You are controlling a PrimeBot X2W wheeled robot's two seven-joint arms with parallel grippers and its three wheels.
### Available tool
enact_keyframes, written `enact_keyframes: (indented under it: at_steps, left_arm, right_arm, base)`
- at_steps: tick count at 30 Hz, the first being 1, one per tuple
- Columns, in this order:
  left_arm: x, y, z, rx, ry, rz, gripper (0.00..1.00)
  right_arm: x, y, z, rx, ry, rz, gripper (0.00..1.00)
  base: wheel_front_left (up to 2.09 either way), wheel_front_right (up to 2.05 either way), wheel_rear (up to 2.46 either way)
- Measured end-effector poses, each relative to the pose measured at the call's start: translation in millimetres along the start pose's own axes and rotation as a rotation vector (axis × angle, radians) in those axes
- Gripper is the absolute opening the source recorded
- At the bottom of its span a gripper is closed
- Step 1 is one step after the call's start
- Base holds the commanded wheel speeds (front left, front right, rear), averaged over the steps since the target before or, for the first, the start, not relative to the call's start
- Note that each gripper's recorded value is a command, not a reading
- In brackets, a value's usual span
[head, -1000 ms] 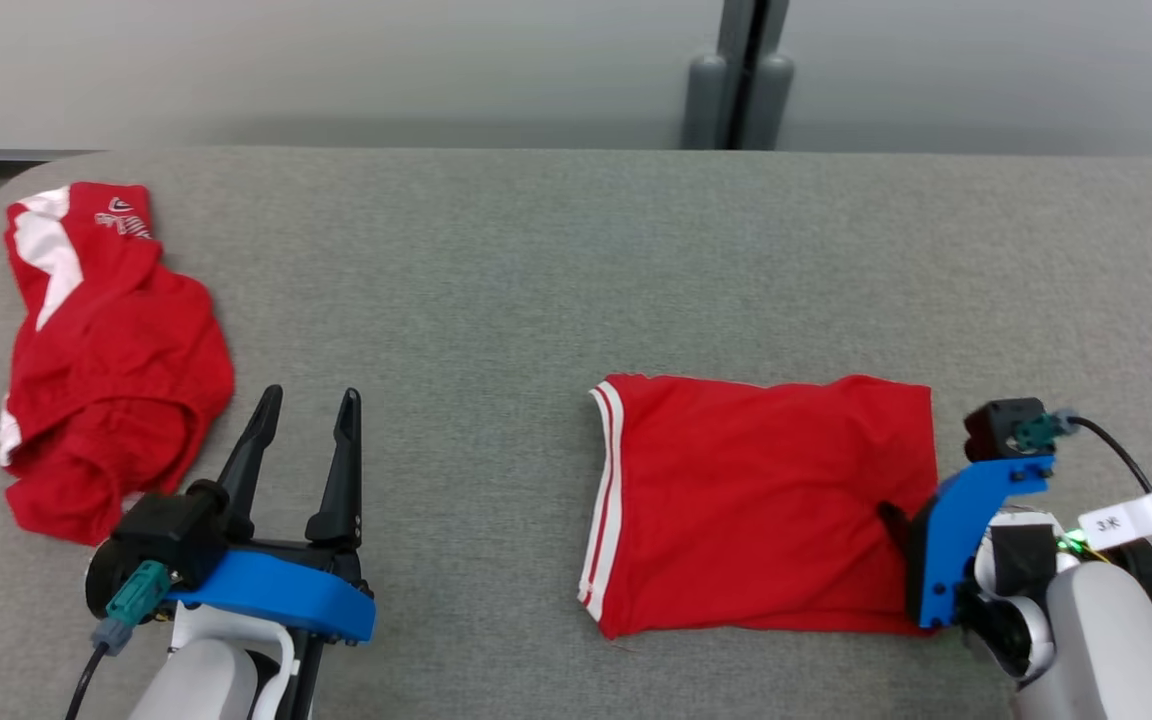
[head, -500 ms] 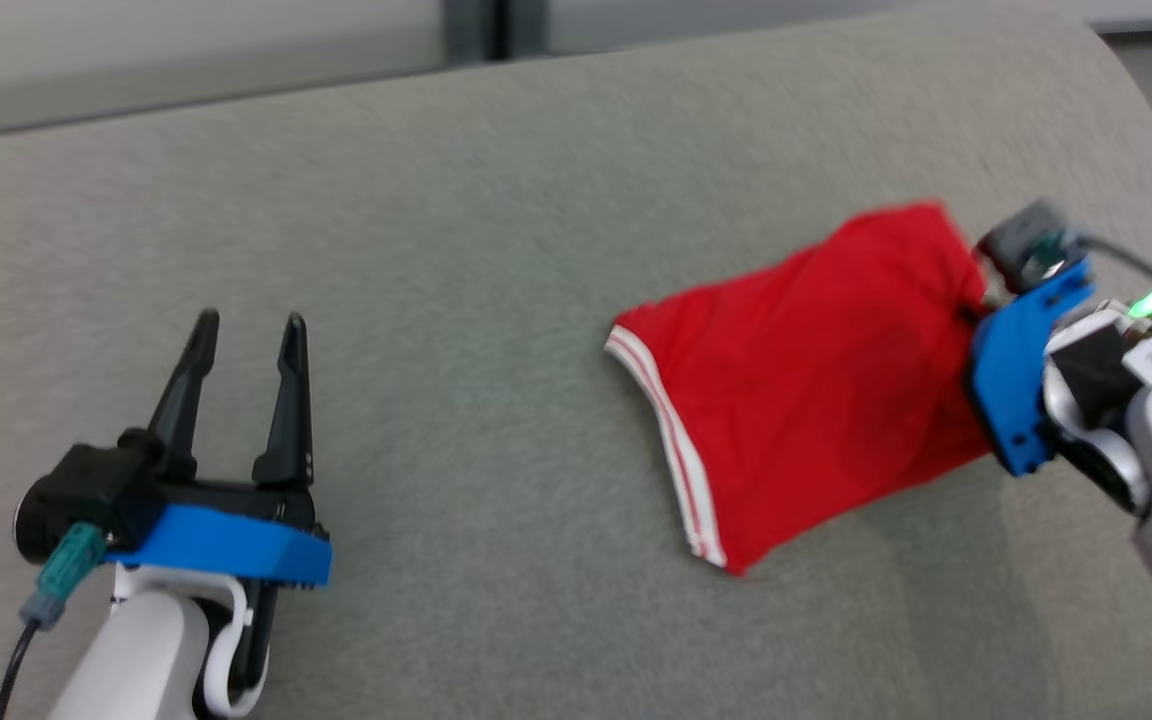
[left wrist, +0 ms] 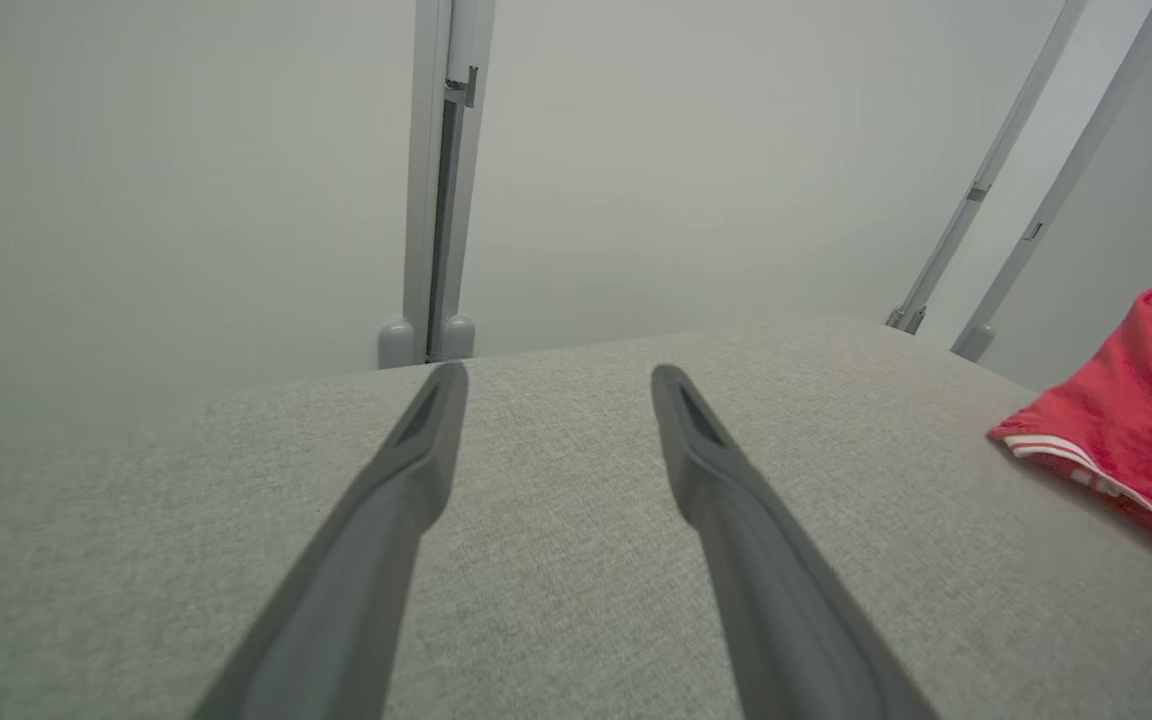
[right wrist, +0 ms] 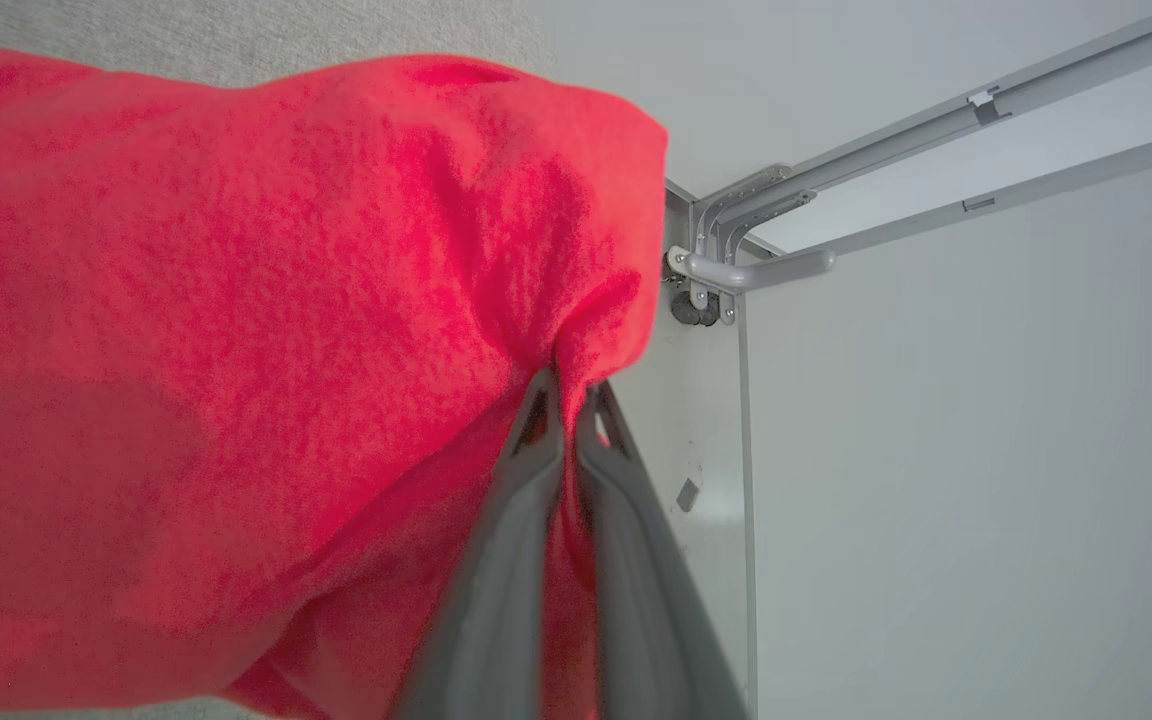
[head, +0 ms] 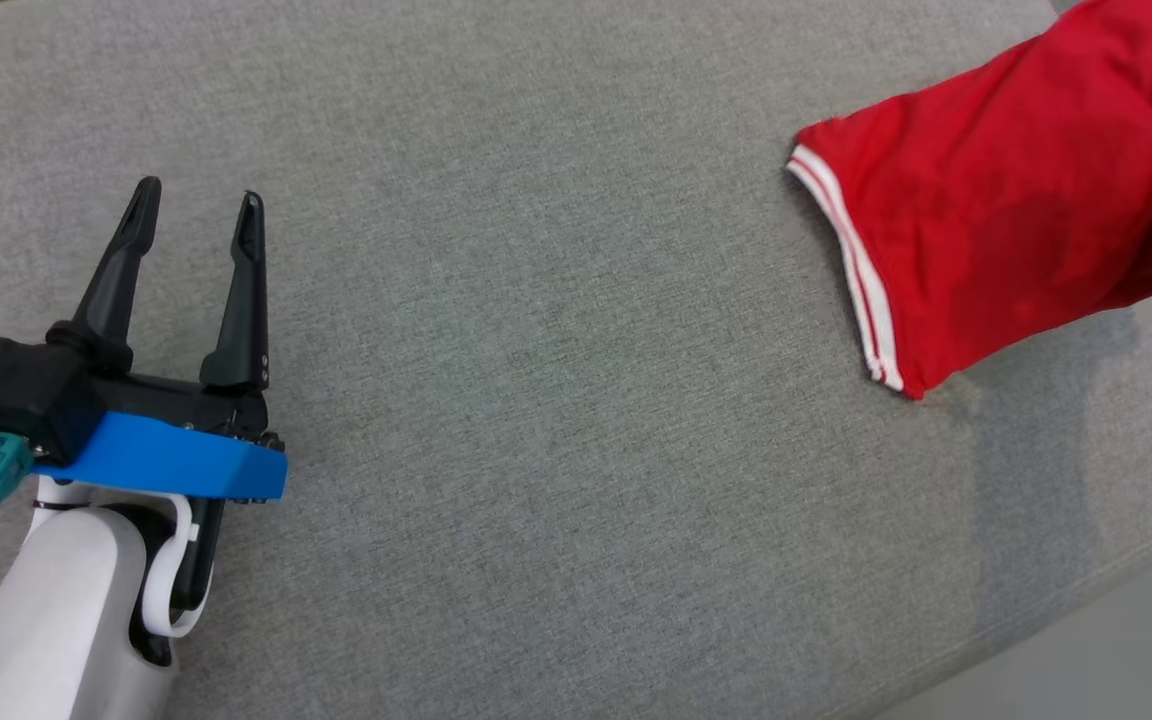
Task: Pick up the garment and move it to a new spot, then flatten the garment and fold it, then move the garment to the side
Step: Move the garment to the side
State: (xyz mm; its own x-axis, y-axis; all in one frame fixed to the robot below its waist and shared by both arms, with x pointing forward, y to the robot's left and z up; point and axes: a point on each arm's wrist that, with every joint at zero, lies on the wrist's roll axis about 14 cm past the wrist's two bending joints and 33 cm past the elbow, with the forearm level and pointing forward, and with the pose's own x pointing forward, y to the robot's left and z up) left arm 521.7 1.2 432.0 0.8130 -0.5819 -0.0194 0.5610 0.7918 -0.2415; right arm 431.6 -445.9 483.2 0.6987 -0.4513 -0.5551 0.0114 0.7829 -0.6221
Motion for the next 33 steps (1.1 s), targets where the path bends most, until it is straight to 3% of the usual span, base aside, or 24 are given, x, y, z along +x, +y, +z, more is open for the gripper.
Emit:
enact_keyframes:
  at_steps: [6,8,9,22,33]
  left_arm:
    - [3.7,0.2,-5.8,-0.004,0.018,-0.011,1.00]
    - [3.6,1.3,-5.2,0.003,0.020,-0.012,1.00]
    - [3.3,1.6,-4.1,0.007,0.019,-0.012,1.00]
    - [-42.8,-3.3,45.9,0.014,-0.078,0.078,1.00]
    - [-140.4,11.0,60.0,0.018,-0.099,0.287,1.00]
  right_arm:
    - [9.0,-14.2,-17.7,0.043,0.016,-0.054,0.00]
    - [9.7,-16.1,-18.9,0.055,0.004,-0.067,0.49]
    - [9.6,-17.6,-17.5,0.065,-0.009,-0.073,1.00]
    - [-21.2,-14.6,55.0,0.109,-0.359,-0.070,1.00]
    - [-89.3,68.8,86.8,0.495,-0.697,0.128,1.00]
  base:
    - [0.00,0.00,0.00]
    - [0.00,0.00,0.00]
    - [0.00,0.00,0.00]
    - [0.00,0.00,0.00]
    - [0.00,0.00,0.00]
